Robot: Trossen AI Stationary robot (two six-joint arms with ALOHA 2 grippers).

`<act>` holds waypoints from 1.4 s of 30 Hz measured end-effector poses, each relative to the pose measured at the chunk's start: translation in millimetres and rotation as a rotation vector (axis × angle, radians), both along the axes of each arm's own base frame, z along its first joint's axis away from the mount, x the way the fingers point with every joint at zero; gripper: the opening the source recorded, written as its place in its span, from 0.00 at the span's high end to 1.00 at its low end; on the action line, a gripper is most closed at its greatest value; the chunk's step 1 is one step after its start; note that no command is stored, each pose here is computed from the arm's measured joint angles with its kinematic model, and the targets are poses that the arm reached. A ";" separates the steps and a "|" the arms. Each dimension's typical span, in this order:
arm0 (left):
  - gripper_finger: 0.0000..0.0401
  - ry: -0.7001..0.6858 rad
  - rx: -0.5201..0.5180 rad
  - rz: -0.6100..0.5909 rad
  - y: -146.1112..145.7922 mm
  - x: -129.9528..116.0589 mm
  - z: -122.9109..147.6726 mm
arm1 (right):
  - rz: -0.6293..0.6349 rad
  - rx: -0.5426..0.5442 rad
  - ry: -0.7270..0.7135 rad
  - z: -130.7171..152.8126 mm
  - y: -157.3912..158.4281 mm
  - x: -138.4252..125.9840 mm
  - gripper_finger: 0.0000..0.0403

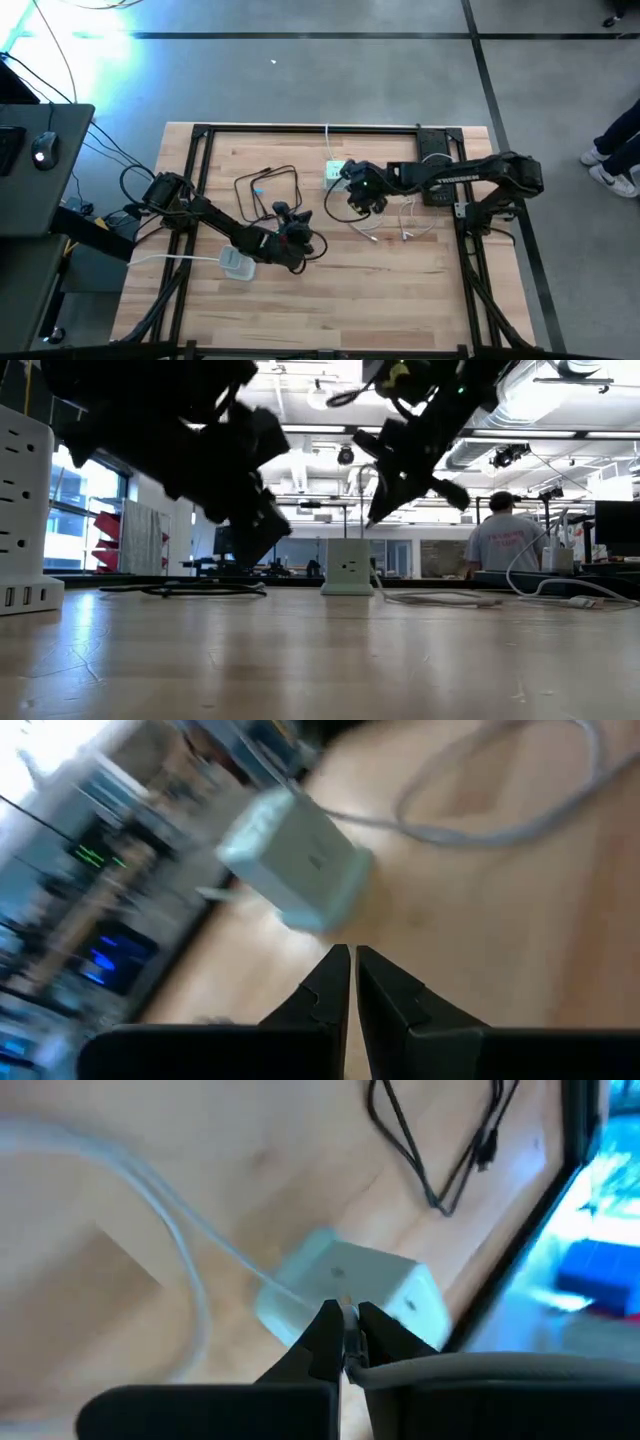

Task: Insert USB
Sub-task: Insert the white charger cable into the light green outlet extension

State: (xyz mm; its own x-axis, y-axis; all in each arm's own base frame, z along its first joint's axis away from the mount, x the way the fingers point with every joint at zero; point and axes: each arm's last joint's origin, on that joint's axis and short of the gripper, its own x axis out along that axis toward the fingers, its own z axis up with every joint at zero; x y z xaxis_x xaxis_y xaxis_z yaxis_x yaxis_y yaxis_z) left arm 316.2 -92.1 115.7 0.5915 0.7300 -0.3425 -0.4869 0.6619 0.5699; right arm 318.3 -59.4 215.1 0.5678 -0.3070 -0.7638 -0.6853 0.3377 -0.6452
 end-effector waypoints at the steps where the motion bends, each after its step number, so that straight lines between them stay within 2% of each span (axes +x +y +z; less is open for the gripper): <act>1: 1.00 -0.003 -0.021 0.010 -0.4 -2.1 -1.8 | 0.032 -0.049 0.006 1.0 -4.7 0.4 1.00; 3: 1.00 -0.009 -0.039 0.031 -1.4 -6.0 -4.3 | 0.086 -0.134 -0.007 4.5 -14.5 2.3 1.00; 5: 1.00 -0.006 -0.023 0.047 -1.9 -8.4 -5.1 | 0.129 -0.153 -0.016 10.9 -23.3 3.8 1.00; 8: 1.00 -0.001 -0.008 0.054 -2.2 -9.7 -5.3 | 0.200 -0.085 -0.003 19.7 -33.8 8.8 1.00; 16: 1.00 0.007 0.007 0.057 -1.8 -10.1 -5.4 | 0.306 0.021 0.304 26.0 -43.5 40.3 1.00; 18: 1.00 0.015 0.005 0.051 -2.7 -10.8 -5.8 | 0.328 0.012 0.358 25.2 -46.6 48.8 1.00; 23: 1.00 0.029 0.003 0.032 -6.9 -12.8 -6.5 | 0.310 0.004 0.329 37.4 -53.0 55.7 1.00; 29: 1.00 0.029 0.032 0.030 -11.6 -15.6 -6.3 | 0.289 0.099 0.362 24.7 -55.8 58.8 1.00; 33: 1.00 0.045 0.052 0.026 -13.9 -18.3 -7.1 | 0.282 0.083 0.374 20.1 -61.8 59.9 1.00; 42: 1.00 0.047 0.057 0.026 -14.2 -18.8 -7.0 | 0.251 0.124 0.398 20.2 -72.0 52.7 1.00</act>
State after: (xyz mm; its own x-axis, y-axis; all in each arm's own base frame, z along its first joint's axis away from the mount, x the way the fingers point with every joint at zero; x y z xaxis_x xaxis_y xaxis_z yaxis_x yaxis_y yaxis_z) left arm 297.4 -106.3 108.7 0.5559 0.7642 -0.3270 -0.4754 0.6150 0.6291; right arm 371.0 -131.4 235.2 0.2686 -0.0908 -0.9590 -0.9409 0.1885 -0.2814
